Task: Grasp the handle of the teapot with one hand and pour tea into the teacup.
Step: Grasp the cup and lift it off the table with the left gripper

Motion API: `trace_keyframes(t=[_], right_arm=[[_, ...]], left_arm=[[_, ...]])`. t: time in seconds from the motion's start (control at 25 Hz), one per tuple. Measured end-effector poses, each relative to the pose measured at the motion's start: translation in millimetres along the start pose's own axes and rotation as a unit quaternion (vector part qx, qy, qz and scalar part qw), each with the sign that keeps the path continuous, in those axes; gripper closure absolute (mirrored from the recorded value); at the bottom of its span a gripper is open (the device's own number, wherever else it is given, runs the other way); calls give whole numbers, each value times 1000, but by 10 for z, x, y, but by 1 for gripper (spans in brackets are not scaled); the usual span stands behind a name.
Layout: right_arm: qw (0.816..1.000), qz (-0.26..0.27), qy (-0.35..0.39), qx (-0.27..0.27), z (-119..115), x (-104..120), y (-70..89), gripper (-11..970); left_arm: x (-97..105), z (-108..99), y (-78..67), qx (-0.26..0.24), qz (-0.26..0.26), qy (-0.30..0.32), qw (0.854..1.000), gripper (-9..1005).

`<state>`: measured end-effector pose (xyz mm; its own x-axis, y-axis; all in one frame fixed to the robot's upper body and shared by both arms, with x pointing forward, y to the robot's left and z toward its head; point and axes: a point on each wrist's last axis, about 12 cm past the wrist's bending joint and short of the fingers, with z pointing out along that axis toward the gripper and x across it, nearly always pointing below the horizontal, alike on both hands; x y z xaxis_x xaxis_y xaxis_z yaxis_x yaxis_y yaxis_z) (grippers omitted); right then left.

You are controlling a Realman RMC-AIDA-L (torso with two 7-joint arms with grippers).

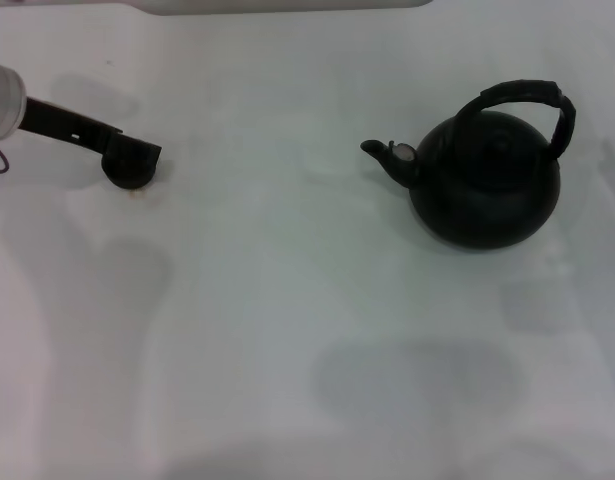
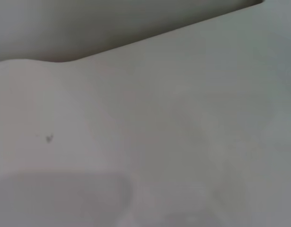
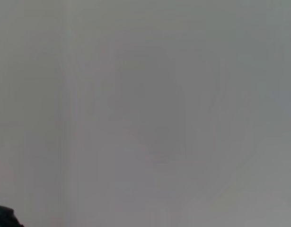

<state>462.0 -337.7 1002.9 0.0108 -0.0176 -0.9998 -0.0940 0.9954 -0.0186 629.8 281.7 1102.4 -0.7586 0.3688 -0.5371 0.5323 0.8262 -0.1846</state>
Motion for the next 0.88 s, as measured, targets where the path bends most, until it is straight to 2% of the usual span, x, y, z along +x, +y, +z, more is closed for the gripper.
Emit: trace_keyframes(t=[0.88], right_arm=[[1000,0,0,1,0,-1,-2,102]], left_arm=[[34,82,-34,3,3,8,1000,159]])
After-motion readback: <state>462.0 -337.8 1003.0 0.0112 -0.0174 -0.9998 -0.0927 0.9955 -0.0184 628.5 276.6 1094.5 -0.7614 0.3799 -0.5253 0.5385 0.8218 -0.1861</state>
